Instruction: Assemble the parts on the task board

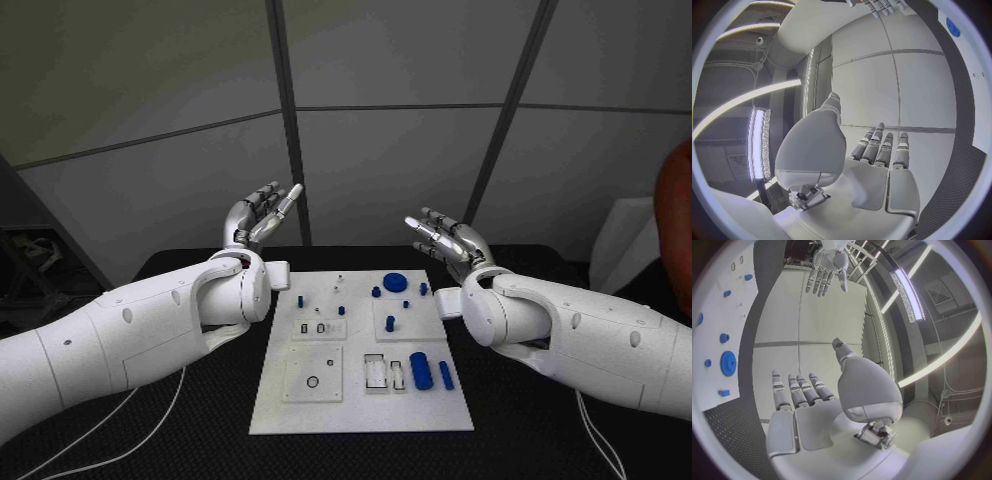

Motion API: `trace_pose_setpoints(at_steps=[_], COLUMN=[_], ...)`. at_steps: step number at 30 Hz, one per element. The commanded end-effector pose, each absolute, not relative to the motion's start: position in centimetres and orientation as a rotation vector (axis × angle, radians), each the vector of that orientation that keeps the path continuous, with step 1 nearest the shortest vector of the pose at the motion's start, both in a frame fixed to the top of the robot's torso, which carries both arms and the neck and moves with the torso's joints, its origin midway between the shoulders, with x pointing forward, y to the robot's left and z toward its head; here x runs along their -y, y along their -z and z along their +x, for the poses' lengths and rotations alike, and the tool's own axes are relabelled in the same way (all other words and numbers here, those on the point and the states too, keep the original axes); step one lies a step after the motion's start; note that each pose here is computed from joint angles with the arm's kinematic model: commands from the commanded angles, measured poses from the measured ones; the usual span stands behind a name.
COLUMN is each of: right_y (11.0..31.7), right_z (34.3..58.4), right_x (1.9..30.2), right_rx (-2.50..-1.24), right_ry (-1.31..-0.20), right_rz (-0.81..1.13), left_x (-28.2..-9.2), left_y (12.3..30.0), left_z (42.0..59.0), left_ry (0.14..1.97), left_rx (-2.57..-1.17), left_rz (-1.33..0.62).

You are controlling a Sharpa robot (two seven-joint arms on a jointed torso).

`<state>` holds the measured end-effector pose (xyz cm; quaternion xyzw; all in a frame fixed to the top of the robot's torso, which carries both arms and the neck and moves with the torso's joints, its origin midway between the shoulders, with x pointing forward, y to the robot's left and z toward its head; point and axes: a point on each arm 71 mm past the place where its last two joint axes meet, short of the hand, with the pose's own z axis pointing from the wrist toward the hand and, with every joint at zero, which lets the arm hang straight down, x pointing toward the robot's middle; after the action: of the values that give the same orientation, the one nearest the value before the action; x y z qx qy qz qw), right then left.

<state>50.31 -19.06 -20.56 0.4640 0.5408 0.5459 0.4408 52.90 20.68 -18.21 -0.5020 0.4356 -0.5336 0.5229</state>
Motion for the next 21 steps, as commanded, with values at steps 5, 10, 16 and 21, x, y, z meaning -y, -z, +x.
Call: trace_pose_setpoints(at_steps=[5,10,16,21], right_y=[20.3,20.0,19.7,19.6], right_z=[50.8,51.5,51.9,52.2], right_x=[17.9,20.3,21.1,21.2], right_rx=[-1.546,-1.467,-1.433,-1.447], right_ry=[-1.449,-1.321,-1.221,-1.154], right_rz=[1.031,0.892,0.732,0.599], left_x=[-20.5,-21.5,-22.1,-22.5], left_y=[17.8,18.0,18.0,17.9], left_z=[53.0,53.2,53.1,52.9], left_ry=[1.353,1.339,1.344,1.357], left_rx=[-1.011,-1.008,-1.016,-1.035], left_rz=[-1.193,-1.206,-1.206,-1.202])
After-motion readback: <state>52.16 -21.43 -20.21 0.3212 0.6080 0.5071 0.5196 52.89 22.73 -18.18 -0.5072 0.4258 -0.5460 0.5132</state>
